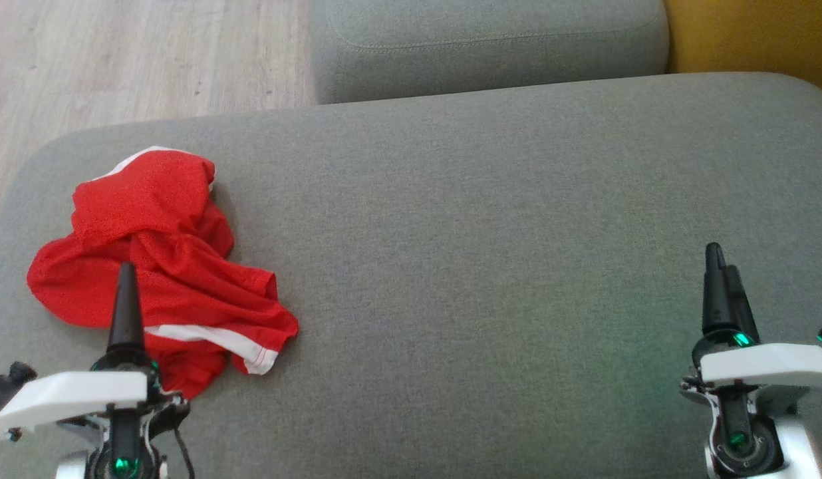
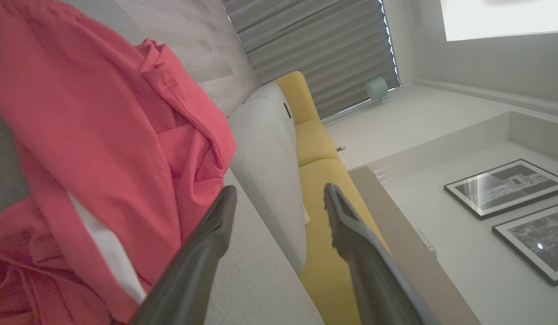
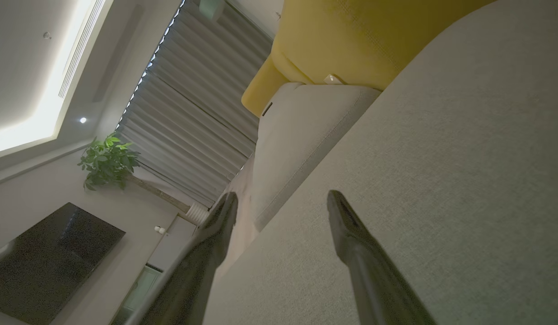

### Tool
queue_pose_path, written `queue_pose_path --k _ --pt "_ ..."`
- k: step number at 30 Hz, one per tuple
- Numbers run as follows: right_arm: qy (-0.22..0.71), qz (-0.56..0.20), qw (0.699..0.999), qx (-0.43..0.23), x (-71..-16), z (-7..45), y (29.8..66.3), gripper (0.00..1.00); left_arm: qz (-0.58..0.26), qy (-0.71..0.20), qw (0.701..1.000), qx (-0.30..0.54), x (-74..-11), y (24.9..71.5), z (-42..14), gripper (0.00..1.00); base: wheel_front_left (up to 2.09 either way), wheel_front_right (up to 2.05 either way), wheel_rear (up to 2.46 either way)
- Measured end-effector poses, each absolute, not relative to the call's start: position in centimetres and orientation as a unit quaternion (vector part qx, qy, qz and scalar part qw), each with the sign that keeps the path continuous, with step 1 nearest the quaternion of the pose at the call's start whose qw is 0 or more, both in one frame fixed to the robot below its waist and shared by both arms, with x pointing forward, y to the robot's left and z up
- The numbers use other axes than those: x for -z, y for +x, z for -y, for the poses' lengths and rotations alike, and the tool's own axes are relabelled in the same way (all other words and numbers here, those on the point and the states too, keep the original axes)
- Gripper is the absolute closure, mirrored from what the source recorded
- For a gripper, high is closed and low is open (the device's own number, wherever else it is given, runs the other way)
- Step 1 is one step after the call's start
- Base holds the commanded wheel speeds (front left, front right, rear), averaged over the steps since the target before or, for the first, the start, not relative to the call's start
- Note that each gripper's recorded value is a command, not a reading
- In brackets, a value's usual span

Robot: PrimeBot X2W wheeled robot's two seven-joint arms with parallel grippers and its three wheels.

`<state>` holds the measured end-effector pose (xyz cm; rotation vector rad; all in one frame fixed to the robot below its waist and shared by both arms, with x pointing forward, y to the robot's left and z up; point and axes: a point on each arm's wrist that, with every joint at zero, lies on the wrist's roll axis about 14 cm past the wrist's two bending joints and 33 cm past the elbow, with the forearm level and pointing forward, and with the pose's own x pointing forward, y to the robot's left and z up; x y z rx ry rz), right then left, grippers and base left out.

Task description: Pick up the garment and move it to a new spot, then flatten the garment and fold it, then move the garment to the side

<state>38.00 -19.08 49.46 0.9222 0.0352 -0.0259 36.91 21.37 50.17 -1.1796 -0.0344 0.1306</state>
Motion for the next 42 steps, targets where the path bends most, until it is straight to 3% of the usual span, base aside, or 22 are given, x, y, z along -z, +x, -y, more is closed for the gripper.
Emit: queue_pose_path --k 21,42 --pt "0.270 -0.016 0.962 -0.023 -49.8 17.2 38.1 0.00 0.018 -0.359 0.933 -0.006 -52.4 37.6 -17.2 0.00 0.00 0.00 0.00" --pt "0.128 0.006 0.990 -0.058 -50.7 15.6 38.7 0.00 0.019 -0.159 0.987 0.022 -52.6 37.1 -14.7 0.00 0.00 0.00 0.00"
